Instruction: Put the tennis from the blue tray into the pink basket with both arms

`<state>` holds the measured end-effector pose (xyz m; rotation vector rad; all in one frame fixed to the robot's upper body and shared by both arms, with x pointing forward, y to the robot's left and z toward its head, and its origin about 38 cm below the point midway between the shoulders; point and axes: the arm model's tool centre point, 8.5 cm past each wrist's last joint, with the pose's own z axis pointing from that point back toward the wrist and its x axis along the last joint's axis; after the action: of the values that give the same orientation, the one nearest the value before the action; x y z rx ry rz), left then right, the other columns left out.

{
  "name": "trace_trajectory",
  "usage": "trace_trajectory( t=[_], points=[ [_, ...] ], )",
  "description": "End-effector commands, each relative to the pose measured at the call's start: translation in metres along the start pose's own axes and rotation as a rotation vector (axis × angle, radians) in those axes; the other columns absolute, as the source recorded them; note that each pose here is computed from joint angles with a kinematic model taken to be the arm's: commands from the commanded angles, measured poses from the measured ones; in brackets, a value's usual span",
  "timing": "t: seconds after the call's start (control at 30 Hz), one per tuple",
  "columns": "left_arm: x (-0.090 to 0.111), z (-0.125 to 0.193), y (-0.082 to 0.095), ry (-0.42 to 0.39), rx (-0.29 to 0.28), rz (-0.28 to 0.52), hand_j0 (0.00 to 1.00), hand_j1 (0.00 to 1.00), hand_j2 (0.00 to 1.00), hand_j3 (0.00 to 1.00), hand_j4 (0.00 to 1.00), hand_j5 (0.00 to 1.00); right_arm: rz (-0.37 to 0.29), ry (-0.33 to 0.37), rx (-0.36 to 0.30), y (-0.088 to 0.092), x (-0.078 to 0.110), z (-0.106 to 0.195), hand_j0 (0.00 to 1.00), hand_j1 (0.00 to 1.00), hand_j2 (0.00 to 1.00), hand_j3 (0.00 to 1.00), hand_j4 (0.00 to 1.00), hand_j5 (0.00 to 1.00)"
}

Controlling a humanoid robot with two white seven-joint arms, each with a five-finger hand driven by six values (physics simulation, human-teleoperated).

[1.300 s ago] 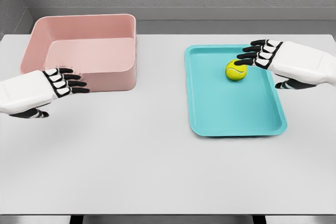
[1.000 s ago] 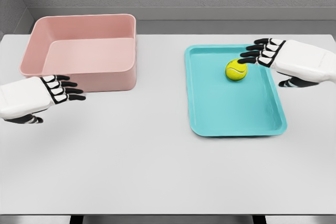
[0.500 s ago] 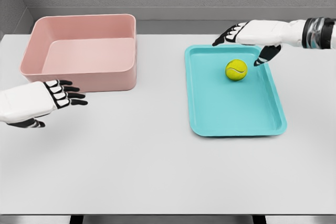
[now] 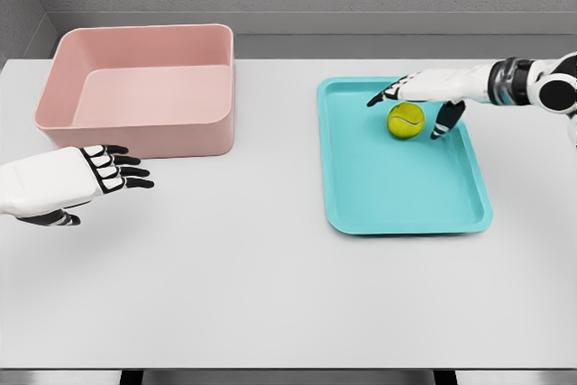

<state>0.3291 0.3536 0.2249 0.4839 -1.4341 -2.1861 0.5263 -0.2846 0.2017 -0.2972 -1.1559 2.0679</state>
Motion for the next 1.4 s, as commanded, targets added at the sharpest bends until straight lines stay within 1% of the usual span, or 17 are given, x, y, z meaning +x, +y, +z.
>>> trace_trajectory(
  t=[0.0,0.17,0.3,0.4,0.47,0.53,0.7,0.83,0.87,0.9,0.97,1.0,1.07,1.17,1.2,1.33,1.37],
  points=[
    [0.000,0.000,0.000,0.000,0.003,0.005,1.00,1.00,1.00,1.00,1.00,1.00,-0.017,0.002,0.003,0.002,0.000,-0.007,0.99,0.99,0.99,0.99,0.99,0.99],
    [0.000,-0.001,0.000,-0.001,0.006,0.009,1.00,1.00,1.00,1.00,1.00,1.00,-0.034,0.022,0.017,0.007,-0.006,-0.010,0.99,0.99,0.99,0.99,0.99,0.99],
    [0.000,-0.001,-0.004,0.003,-0.030,-0.008,1.00,1.00,1.00,1.00,1.00,1.00,-0.048,0.030,0.024,0.010,-0.008,-0.014,0.99,0.99,0.99,0.99,0.99,0.99],
    [0.000,0.000,-0.004,0.004,-0.034,-0.012,1.00,1.00,1.00,1.00,1.00,1.00,-0.067,0.037,0.033,0.014,-0.011,-0.018,0.98,0.98,0.98,0.98,0.98,0.98],
    [-0.001,0.002,-0.004,0.010,-0.050,-0.032,1.00,1.00,1.00,1.00,1.00,1.00,-0.066,0.043,0.034,0.014,-0.012,-0.018,0.98,0.98,0.98,0.98,0.98,0.98],
    [-0.003,0.004,-0.007,0.016,-0.101,-0.044,1.00,1.00,1.00,1.00,1.00,1.00,-0.068,0.046,0.035,0.014,-0.013,-0.018,0.98,0.98,0.98,0.98,0.98,0.98],
    [-0.004,0.006,-0.010,0.022,-0.159,-0.063,1.00,1.00,1.00,1.00,1.00,1.00,-0.087,0.047,0.035,0.015,-0.013,-0.024,0.98,0.98,0.98,0.98,0.98,0.98],
    [-0.006,0.010,-0.010,0.029,-0.182,-0.073,1.00,1.00,1.00,1.00,1.00,1.00,-0.086,0.050,0.024,0.010,-0.014,-0.022,0.98,0.98,0.98,0.98,0.98,0.98],
    [-0.006,0.010,-0.010,0.029,-0.181,-0.072,1.00,1.00,1.00,1.00,1.00,1.00,-0.093,0.056,0.027,0.012,-0.016,-0.022,0.98,0.98,0.98,0.98,0.98,0.98],
    [-0.004,0.009,-0.014,0.021,-0.188,-0.061,1.00,1.00,1.00,1.00,1.00,1.00,-0.093,0.057,0.026,0.010,-0.016,-0.022,0.98,0.98,0.98,0.98,0.98,0.98],
    [-0.003,0.008,-0.016,0.019,-0.195,-0.063,1.00,1.00,1.00,1.00,1.00,1.00,-0.093,0.055,0.026,0.010,-0.015,-0.023,0.94,0.94,0.94,0.94,0.94,0.94],
    [-0.003,0.008,-0.019,0.016,-0.216,-0.061,1.00,1.00,1.00,1.00,1.00,1.00,-0.091,0.056,0.028,0.011,-0.015,-0.023,0.89,0.89,0.89,0.89,0.89,0.89],
    [-0.002,0.008,-0.022,0.012,-0.230,-0.056,1.00,1.00,1.00,1.00,1.00,1.00,-0.087,0.058,0.032,0.011,-0.016,-0.023,0.87,0.87,0.87,0.87,0.87,0.87],
    [-0.002,0.008,-0.022,0.013,-0.229,-0.054,1.00,1.00,1.00,1.00,1.00,1.00,-0.086,0.059,0.033,0.011,-0.016,-0.023,0.81,0.81,0.81,0.81,0.81,0.81],
    [-0.003,0.008,-0.023,0.015,-0.230,-0.051,1.00,1.00,1.00,1.00,1.00,1.00,-0.086,0.059,0.033,0.011,-0.016,-0.023,0.77,0.77,0.77,0.77,0.77,0.77],
    [-0.004,0.009,-0.023,0.019,-0.230,-0.047,1.00,1.00,1.00,1.00,1.00,1.00,-0.087,0.059,0.034,0.012,-0.016,-0.023,0.75,0.75,0.75,0.75,0.75,0.75],
    [-0.004,0.009,-0.023,0.018,-0.227,-0.046,1.00,1.00,1.00,1.00,1.00,1.00,-0.087,0.059,0.034,0.012,-0.016,-0.023,0.72,0.72,0.72,0.72,0.72,0.72]
  ],
)
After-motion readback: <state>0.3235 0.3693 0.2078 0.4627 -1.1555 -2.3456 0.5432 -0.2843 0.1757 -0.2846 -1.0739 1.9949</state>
